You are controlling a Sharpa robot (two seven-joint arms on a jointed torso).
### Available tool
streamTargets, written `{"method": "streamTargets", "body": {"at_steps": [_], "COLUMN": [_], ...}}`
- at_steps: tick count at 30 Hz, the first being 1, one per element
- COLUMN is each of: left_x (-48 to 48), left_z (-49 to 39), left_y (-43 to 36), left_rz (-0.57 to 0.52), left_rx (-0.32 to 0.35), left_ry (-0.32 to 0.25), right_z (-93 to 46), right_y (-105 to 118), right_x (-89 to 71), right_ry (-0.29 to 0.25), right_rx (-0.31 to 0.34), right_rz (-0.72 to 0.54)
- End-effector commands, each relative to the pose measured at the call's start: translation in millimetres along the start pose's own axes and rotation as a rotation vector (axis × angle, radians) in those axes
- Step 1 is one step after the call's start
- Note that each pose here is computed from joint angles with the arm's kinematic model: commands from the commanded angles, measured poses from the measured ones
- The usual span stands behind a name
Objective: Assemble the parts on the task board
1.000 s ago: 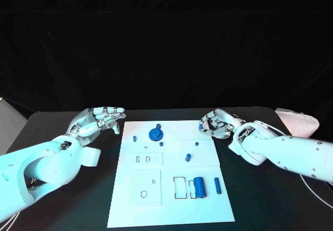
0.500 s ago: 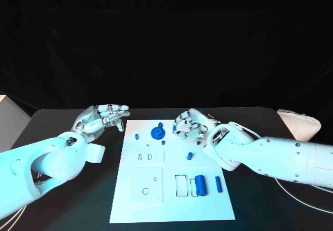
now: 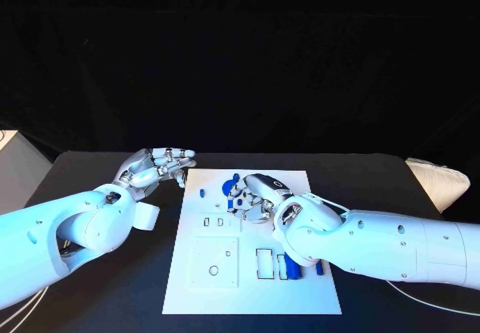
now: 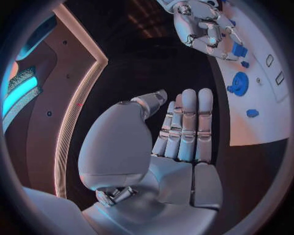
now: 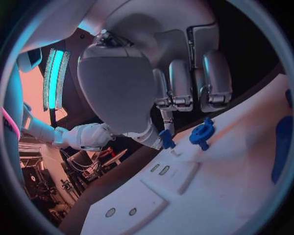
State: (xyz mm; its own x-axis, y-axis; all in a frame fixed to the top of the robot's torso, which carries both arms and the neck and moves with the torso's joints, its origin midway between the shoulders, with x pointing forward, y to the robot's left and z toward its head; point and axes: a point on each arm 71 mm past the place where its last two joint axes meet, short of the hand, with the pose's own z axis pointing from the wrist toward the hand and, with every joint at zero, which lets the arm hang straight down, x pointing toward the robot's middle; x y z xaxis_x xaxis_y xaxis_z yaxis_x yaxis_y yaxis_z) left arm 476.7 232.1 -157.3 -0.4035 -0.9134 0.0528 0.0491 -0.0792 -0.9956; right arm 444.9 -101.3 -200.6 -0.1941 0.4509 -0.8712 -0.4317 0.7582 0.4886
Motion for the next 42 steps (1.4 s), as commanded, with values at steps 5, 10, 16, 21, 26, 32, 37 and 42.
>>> {"method": "streamTargets", "body": {"at_steps": [5,10,16,21,26,32,37,42], "left_x": [4.9,7.0,8.8,8.6,8.4,8.0,7.5,7.2], "left_z": [0.2,0.0,-0.2,-0.4,-0.3,-0.3,-0.3,-0.4], "left_y": [2.4,3.6,4.7,5.6,6.4,7.6,8.2,8.5], "left_rz": [0.030,0.048,0.066,0.077,0.088,0.101,0.105,0.107], "left_rx": [-0.039,-0.056,-0.072,-0.084,-0.092,-0.102,-0.107,-0.111], "left_ry": [0.041,0.064,0.084,0.090,0.094,0.097,0.098,0.099], "right_z": [-2.5,-4.2,-5.7,-7.5,-8.2,-8.1,-8.5,-8.5], "right_y": [3,6,7,8,9,8,8,8], "right_x": [16.9,26.7,33.1,37.6,40.4,42.3,43.3,43.9], "right_ry": [0.033,0.046,0.055,0.058,0.061,0.061,0.062,0.065], "right_rx": [0.004,0.002,0.007,0.004,0.003,0.006,0.003,0.003], "right_rz": [-0.083,-0.094,-0.099,-0.096,-0.096,-0.098,-0.098,-0.102]}}
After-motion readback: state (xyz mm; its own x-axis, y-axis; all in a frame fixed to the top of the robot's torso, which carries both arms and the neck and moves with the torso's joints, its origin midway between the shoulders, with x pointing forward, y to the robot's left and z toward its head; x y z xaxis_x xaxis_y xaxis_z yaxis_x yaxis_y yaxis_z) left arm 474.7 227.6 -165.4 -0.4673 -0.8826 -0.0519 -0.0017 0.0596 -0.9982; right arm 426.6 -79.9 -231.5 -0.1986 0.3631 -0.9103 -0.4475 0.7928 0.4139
